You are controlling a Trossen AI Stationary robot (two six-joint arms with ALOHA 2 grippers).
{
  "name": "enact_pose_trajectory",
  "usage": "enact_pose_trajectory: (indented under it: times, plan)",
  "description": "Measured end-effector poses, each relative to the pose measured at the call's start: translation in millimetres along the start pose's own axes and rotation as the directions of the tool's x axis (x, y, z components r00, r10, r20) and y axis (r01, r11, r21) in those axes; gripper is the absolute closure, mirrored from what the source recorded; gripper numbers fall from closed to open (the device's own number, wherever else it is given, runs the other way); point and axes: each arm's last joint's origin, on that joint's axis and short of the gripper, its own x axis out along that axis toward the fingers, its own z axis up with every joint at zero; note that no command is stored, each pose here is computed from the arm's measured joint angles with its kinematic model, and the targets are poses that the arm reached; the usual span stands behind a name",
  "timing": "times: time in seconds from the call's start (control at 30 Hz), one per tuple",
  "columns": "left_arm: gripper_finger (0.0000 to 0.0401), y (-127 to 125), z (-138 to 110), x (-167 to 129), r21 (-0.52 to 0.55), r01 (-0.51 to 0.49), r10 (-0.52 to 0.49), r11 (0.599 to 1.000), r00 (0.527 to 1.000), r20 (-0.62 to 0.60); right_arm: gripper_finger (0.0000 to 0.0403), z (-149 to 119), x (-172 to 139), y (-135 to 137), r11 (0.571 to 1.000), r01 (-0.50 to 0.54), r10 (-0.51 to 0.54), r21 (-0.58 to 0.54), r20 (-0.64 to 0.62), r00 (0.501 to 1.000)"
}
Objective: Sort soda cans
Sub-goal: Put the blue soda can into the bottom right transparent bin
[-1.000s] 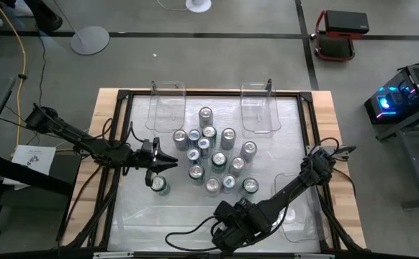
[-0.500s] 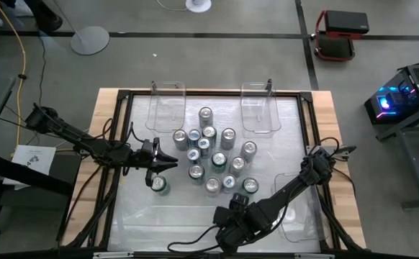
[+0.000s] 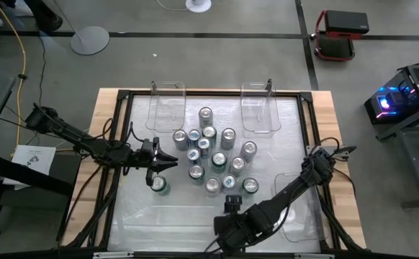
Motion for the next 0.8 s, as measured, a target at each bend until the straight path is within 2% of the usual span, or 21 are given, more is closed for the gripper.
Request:
enact_pose_trajectory:
  times: [0.1,0.3,0.5,0.8]
  plan:
    - [0.0336,0,0,0,0.0,-0.001,0.001,1.0,1.0,0.0,0.0077,-3,-2,2,1.0,0.003,-0.003,-0.03,-0.008,1.0]
    - [0.0336,0,0,0,0.0,-0.002,0.002,1.0,1.0,0.001,0.0077,-4,-10,2,0.999,0.031,-0.031,-0.018,0.027,0.999]
    - [0.0336,0,0,0,-0.005,-0.003,0.003,1.0,1.0,-0.003,0.0077,-6,-30,1,0.99,-0.006,-0.004,0.141,0.069,0.998]
    - [0.0336,1,-2,0,0.0,-0.009,0.009,1.0,1.0,-0.014,0.0077,-12,-35,31,0.952,-0.127,0.088,0.279,0.146,0.985]
